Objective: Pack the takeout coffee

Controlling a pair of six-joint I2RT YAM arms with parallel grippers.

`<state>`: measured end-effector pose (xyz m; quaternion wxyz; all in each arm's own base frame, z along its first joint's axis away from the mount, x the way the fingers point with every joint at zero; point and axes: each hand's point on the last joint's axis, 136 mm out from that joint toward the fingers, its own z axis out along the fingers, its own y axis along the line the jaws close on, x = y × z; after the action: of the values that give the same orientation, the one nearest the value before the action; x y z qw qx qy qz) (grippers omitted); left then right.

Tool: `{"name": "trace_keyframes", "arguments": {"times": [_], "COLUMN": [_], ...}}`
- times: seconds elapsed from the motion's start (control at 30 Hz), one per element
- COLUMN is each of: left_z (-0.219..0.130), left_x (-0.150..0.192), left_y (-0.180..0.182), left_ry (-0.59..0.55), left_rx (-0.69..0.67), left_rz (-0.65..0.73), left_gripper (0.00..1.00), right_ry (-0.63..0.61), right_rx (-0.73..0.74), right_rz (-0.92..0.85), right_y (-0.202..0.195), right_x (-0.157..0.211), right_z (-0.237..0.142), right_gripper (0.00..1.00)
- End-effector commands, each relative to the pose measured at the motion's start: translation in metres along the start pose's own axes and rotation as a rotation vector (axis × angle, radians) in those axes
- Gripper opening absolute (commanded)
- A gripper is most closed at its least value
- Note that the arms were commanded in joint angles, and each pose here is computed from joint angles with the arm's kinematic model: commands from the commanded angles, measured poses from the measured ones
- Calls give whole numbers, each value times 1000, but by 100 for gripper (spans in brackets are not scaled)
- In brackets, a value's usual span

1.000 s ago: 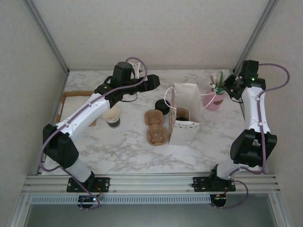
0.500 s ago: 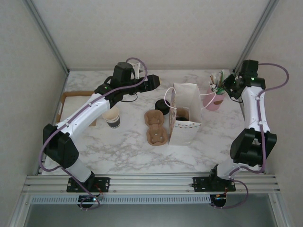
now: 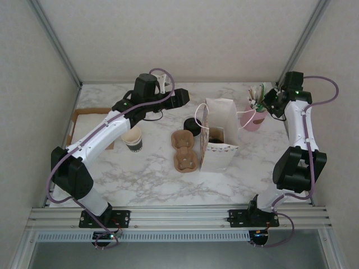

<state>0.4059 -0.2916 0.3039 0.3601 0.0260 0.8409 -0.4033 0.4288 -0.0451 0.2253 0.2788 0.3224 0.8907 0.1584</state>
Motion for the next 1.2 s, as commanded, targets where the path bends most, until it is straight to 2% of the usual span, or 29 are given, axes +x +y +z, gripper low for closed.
{"name": "trace_keyframes", "arguments": {"times": [0.0, 0.2, 0.43, 0.83, 1.17], "left_z": [-11, -16, -28, -66, -104], "left_x": [-10, -12, -17, -35, -49], "left_y": [-11, -15, -23, -45, -58], "left_ry": [-38, -43, -72, -185, -301], "left_rx": [33, 41, 58, 81, 93], "left_rz": [10, 12, 23, 35, 53], "left_gripper": [89, 89, 89, 93, 96], "right_ry": [-7, -23, -88, -268, -433], "right_rx": [-14, -6, -16, -79, -252], "right_rz": [4, -6, -32, -97, -161], "right_y": [3, 4, 11, 29, 60], "right_x": [-4, -4, -6, -6, 4], "right_z": [-3, -19, -60, -158, -249], "right_gripper": [11, 5, 0, 0, 0]}}
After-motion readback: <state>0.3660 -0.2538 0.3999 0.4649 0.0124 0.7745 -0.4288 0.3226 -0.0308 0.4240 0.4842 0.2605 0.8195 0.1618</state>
